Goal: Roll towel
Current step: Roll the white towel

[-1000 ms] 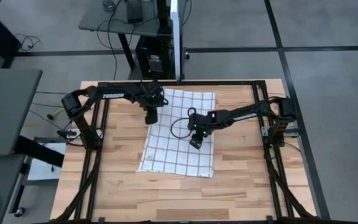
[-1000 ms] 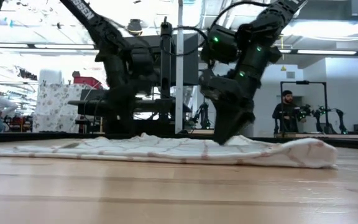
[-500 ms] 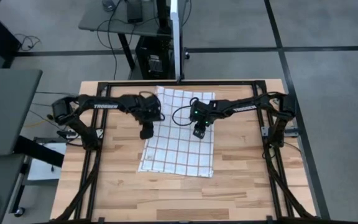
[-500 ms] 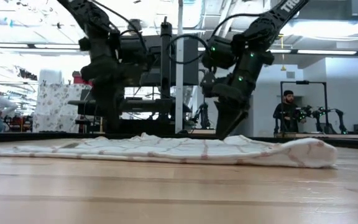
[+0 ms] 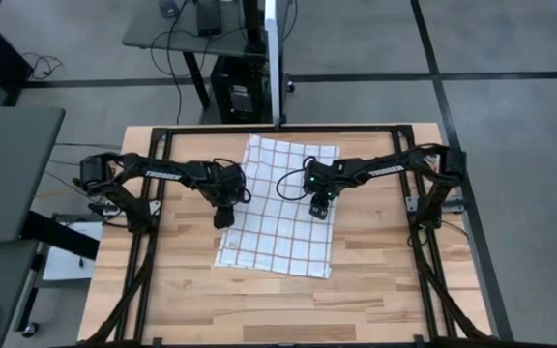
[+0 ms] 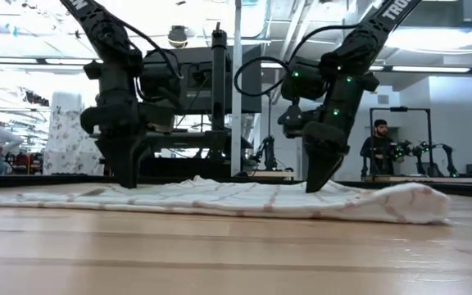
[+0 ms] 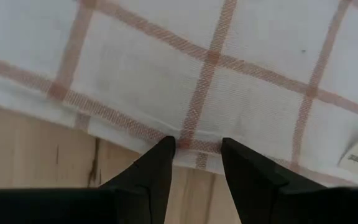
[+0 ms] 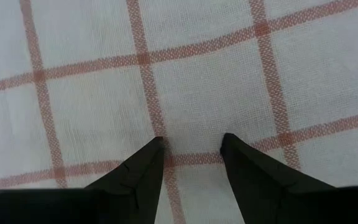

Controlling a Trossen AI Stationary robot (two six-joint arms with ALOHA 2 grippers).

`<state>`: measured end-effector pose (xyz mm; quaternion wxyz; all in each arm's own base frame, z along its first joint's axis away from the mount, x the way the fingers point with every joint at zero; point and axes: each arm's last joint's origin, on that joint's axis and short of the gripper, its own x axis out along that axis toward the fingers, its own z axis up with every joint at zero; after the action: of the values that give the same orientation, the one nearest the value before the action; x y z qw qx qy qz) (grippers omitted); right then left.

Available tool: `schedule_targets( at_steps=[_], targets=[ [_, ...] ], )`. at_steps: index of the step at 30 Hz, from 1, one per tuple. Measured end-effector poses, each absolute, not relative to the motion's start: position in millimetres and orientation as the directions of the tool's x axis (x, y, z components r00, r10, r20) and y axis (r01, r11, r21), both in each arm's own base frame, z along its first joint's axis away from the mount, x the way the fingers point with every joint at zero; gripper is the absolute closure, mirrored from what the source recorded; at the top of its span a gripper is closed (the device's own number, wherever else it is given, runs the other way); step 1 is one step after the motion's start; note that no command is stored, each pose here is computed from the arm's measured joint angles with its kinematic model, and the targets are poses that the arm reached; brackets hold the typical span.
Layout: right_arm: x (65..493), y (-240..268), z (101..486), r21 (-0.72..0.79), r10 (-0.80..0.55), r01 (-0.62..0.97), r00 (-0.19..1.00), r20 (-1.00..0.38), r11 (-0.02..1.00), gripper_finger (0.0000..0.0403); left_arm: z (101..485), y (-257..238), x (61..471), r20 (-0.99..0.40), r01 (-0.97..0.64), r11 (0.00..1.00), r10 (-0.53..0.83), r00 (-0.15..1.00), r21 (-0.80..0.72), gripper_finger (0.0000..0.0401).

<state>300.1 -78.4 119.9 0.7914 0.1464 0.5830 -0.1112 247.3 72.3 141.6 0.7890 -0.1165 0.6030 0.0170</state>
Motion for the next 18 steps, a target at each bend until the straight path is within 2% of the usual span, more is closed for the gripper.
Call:
schedule_targets(
  at_steps=[5, 10, 13, 15, 18],
  targets=[
    [303.6, -79.3, 135.6, 0.109, -0.015, 0.346, 0.337, -0.941, 0.932, 0.0241, 153.9, 75.4, 256.2, -0.948, -0.192, 0.969, -0.094, 0.305, -0.157, 0.0276],
    [315.5, -84.4, 169.3, 0.139, -0.053, 0.364, 0.471, -0.880, 0.921, 0.0241, 184.4, 81.2, 274.3, -0.910, -0.173, 0.974, -0.061, 0.411, -0.143, 0.0276],
    [318.5, -86.3, 177.2, 0.169, -0.056, 0.406, 0.486, -0.872, 0.898, 0.0241, 198.8, 83.7, 282.6, -0.888, -0.162, 0.978, -0.047, 0.457, -0.135, 0.0276],
    [319.4, -85.4, 180.7, 0.215, -0.013, 0.419, 0.477, -0.879, 0.882, 0.0241, 206.2, 85.0, 286.5, -0.877, -0.158, 0.979, -0.040, 0.479, -0.131, 0.0276],
    [323.0, -80.0, 187.8, 0.330, 0.117, 0.354, 0.506, -0.855, 0.875, 0.0241, 208.9, 84.2, 287.5, -0.877, -0.194, 0.968, -0.047, 0.478, -0.158, 0.0276]
  ],
)
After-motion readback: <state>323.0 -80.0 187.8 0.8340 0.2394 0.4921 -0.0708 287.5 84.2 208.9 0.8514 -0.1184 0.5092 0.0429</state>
